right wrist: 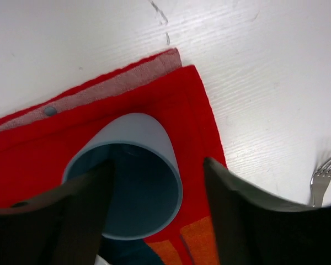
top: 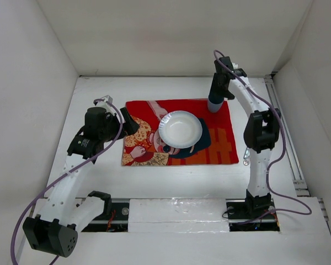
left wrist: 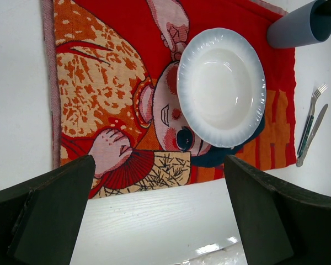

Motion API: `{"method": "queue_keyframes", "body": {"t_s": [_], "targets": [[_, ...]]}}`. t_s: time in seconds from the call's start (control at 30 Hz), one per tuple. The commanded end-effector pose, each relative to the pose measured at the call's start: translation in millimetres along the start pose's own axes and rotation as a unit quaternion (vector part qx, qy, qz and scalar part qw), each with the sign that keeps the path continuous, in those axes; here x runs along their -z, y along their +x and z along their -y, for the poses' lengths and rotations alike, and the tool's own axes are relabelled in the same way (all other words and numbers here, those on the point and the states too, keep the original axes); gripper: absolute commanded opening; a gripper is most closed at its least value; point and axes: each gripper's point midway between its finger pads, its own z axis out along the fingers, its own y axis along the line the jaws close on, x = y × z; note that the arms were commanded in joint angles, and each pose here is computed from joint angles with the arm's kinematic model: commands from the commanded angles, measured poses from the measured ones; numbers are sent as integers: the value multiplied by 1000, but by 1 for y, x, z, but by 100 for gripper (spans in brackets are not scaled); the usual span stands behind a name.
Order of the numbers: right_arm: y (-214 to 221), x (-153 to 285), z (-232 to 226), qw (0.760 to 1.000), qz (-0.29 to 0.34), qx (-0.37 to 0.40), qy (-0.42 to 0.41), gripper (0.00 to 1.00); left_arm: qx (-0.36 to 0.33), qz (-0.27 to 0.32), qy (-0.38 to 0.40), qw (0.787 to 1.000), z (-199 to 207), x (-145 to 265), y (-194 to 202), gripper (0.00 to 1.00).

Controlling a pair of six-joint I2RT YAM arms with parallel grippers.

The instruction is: Set the dinner table for one person

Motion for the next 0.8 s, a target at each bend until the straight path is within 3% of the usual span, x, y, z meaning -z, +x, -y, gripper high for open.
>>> {"method": "queue_keyframes", "body": {"t_s": [0.0,0.07,0.1,0.13,0.3,0.43,0.57,0.77], "targets": [[-61,54,4,995,86,-39,-21,75,-10,20,12,1000,3,3,-7,100],[-75,74,11,992,113,-50,-19,76,-11,32,11,999,4,7,-10,100],[-86,96,17,988,137,-61,-26,91,-11,37,2,999,1,7,-12,100],[-91,107,23,986,152,-67,-22,100,-5,36,-5,999,-2,7,-11,100],[-93,161,58,974,202,-97,-29,100,5,65,-38,997,-12,17,-20,100],[-44,186,97,972,202,-117,-31,100,0,80,-62,995,-15,29,-33,100],[11,201,141,956,208,-204,-24,100,9,131,-144,981,-42,40,-51,100],[74,196,196,944,208,-253,-25,100,8,133,-120,984,-34,41,-50,100]]}}
